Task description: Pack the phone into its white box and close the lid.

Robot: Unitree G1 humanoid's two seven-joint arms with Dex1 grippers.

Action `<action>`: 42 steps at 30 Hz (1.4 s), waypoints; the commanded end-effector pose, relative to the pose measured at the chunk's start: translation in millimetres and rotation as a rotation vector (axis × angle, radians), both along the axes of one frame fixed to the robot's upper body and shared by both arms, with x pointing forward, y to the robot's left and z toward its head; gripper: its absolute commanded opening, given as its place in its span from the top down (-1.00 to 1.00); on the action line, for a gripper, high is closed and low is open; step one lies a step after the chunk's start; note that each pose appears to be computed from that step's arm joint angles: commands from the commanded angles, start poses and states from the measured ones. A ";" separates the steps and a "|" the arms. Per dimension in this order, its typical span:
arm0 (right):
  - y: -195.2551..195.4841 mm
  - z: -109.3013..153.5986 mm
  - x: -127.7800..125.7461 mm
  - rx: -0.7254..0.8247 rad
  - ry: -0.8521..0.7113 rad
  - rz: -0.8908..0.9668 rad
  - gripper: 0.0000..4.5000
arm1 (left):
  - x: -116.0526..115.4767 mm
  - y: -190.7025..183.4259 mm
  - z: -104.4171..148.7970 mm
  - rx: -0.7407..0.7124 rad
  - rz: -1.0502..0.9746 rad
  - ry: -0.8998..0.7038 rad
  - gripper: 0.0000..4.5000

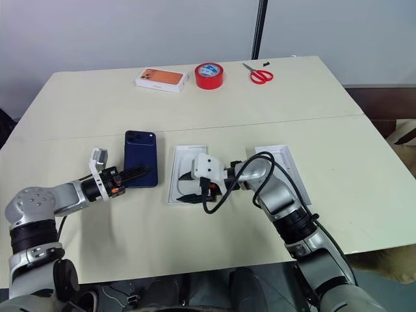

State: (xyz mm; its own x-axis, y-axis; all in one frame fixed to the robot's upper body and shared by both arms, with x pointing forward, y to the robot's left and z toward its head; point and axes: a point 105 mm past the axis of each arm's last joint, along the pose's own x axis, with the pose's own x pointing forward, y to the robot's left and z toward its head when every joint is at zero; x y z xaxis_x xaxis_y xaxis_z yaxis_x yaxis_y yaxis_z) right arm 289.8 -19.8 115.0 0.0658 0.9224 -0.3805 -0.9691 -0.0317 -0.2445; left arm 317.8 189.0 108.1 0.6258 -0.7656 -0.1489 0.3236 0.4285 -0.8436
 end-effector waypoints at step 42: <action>6.7 -17.3 21.9 -0.055 -0.212 -0.101 0.98 | 6.4 -17.5 31.1 -0.019 -0.053 -0.105 1.00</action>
